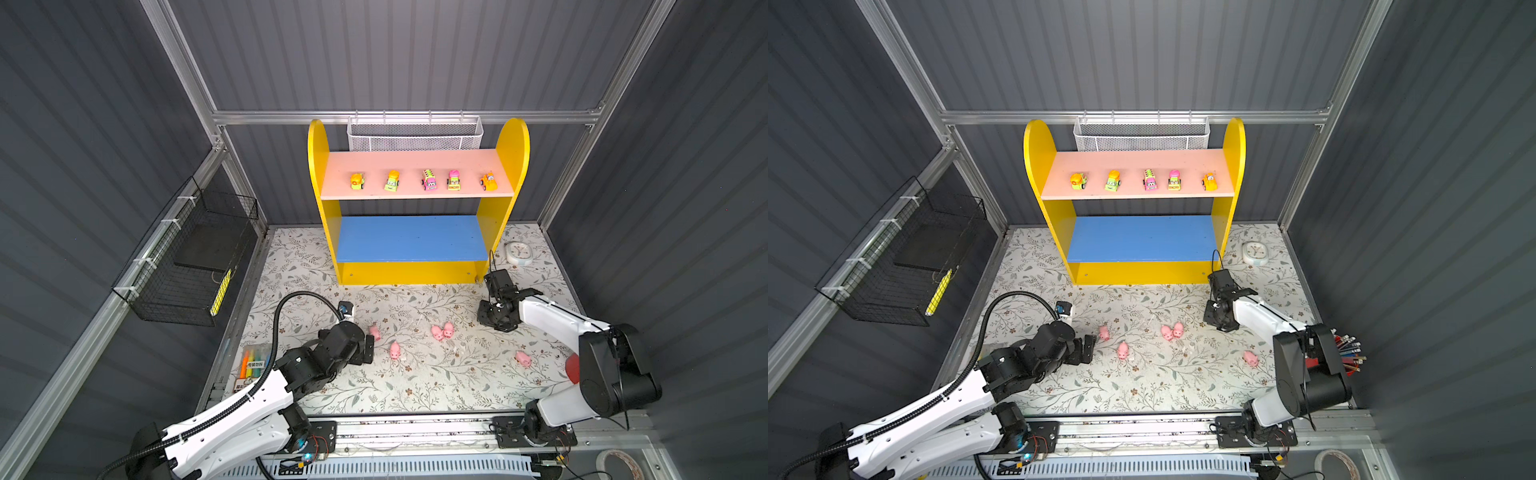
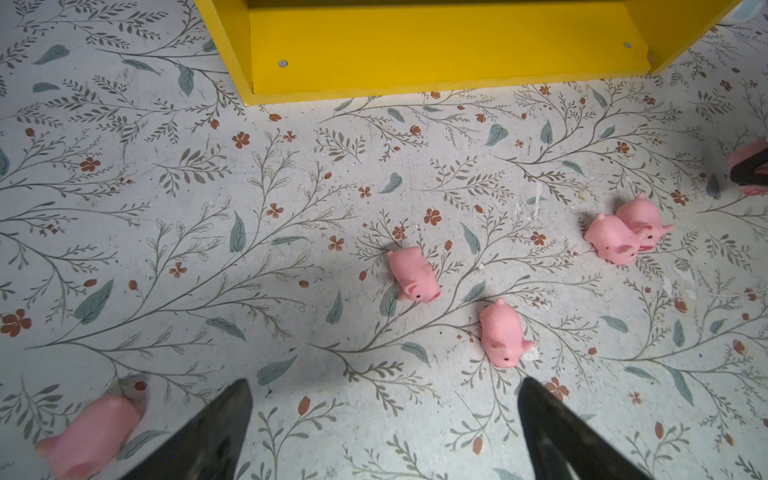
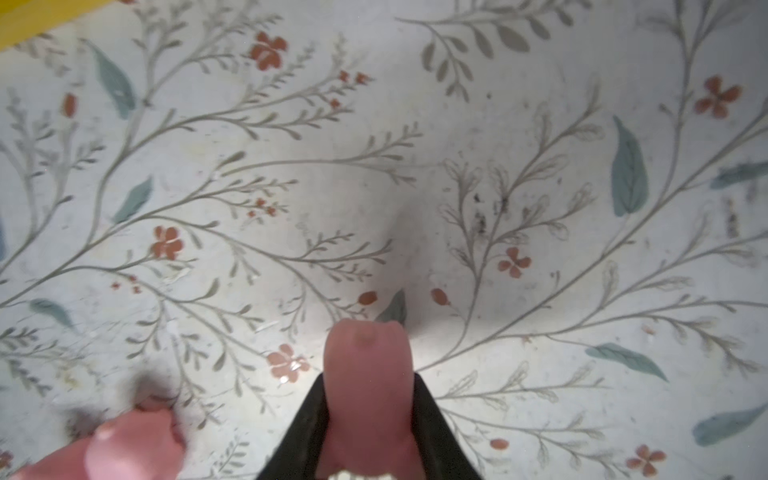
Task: Place and organize the plastic toys onto the shelf
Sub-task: 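Lift the pink pig with the right gripper toward the shelf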
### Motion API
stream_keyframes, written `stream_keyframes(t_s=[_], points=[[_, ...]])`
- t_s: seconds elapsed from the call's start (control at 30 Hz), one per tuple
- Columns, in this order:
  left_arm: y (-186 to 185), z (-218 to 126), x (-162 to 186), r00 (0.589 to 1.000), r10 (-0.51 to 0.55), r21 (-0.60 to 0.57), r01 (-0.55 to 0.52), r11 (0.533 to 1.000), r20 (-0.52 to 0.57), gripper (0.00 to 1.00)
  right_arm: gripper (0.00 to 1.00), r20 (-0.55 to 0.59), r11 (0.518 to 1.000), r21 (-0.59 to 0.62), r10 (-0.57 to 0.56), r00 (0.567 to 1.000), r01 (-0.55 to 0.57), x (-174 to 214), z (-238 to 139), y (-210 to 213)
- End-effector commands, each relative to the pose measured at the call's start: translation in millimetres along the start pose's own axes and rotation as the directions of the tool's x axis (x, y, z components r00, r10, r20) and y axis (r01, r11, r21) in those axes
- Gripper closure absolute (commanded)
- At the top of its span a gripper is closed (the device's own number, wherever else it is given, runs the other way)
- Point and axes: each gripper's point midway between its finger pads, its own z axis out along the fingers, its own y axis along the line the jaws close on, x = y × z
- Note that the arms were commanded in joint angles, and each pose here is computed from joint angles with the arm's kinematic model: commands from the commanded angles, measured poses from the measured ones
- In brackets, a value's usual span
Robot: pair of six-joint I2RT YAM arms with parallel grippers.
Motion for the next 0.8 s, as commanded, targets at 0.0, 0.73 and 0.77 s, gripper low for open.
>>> stream_keyframes(t_s=[0.0, 0.73, 0.77], points=[[-14, -6, -20, 0.999, -0.001, 0.044, -0.001, 0.999, 0.035, 0.0, 0.69, 0.06, 0.998, -0.005, -0.065, 0.996, 0.065, -18, -24, 12], [-62, -5, -70, 0.996, 0.06, 0.141, -0.068, 0.988, 0.061, 0.0, 0.7, 0.259, 0.964, 0.005, -0.259, 0.931, 0.266, -123, -77, 65], [-66, -4, -72, 0.996, 0.07, 0.149, -0.078, 0.986, 0.058, 0.0, 0.7, 0.26, 0.962, 0.012, -0.265, 0.928, 0.271, -126, -77, 65]])
